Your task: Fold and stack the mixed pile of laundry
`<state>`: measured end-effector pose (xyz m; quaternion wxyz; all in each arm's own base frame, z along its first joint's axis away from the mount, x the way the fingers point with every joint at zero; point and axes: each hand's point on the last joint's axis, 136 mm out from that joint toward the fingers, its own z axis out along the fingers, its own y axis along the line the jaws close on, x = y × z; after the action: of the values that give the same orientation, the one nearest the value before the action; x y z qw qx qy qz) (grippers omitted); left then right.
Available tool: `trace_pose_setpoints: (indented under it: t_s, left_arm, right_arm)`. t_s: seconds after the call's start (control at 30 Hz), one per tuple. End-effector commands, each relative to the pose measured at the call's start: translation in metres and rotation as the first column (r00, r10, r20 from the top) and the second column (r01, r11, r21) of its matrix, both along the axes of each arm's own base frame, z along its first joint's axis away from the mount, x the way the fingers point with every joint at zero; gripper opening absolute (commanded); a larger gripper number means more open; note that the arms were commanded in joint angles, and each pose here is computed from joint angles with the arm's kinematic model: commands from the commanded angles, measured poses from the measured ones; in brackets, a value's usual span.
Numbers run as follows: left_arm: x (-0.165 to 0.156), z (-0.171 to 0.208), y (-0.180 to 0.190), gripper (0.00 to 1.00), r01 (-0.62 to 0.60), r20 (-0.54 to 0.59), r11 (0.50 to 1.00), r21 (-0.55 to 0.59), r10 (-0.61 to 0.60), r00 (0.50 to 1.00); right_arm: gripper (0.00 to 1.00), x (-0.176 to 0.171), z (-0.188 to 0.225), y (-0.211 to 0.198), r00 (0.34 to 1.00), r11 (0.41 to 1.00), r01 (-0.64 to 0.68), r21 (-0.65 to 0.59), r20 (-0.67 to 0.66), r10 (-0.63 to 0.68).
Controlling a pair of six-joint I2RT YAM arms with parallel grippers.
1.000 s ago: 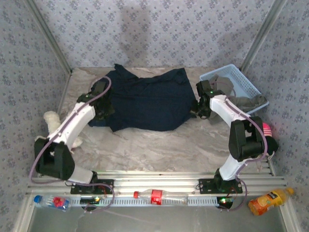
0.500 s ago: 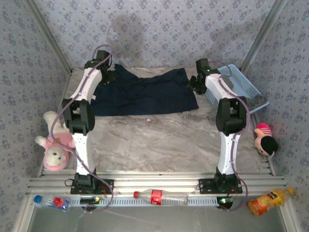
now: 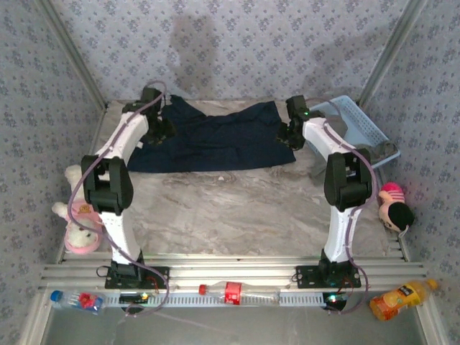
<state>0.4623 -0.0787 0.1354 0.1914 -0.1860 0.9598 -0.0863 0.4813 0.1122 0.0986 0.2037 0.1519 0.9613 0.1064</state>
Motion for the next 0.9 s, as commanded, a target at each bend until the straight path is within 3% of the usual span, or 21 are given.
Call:
trace_pose_setpoints:
  t_s: [0.0, 0.13, 0.37, 0.63, 0.87]
  left_arm:
    - [0.003, -0.020, -0.013, 0.34, -0.050, 0.040, 0.991, -0.121, 0.055, 0.998]
    - [0.001, -0.054, 0.002, 0.30, -0.130, 0.014, 0.986, -0.106, 0.132, 0.991]
    - [-0.009, -0.087, 0.040, 0.29, -0.253, -0.021, 0.966, -0.062, 0.252, 0.968]
    - [-0.067, -0.121, 0.051, 0.29, -0.256, -0.168, 0.967, 0.016, 0.255, 0.952]
    - [-0.126, -0.121, 0.044, 0.28, -0.237, -0.252, 0.970, 0.057, 0.244, 0.936]
  right_arm:
    - [0.32, 0.000, -0.017, 0.014, 1.000, 1.000, -0.023, 0.012, -0.007, 0.023]
    - [0.27, 0.007, -0.033, 0.014, 1.000, 0.999, 0.031, 0.018, -0.004, -0.031]
    - [0.24, -0.006, -0.077, -0.014, 0.985, 0.995, 0.099, 0.013, -0.141, -0.097]
    - [0.22, -0.044, -0.092, -0.042, 0.961, 0.988, 0.146, -0.042, -0.230, -0.152]
    - [0.22, -0.086, -0.093, -0.050, 0.940, 0.985, 0.132, -0.110, -0.301, -0.159]
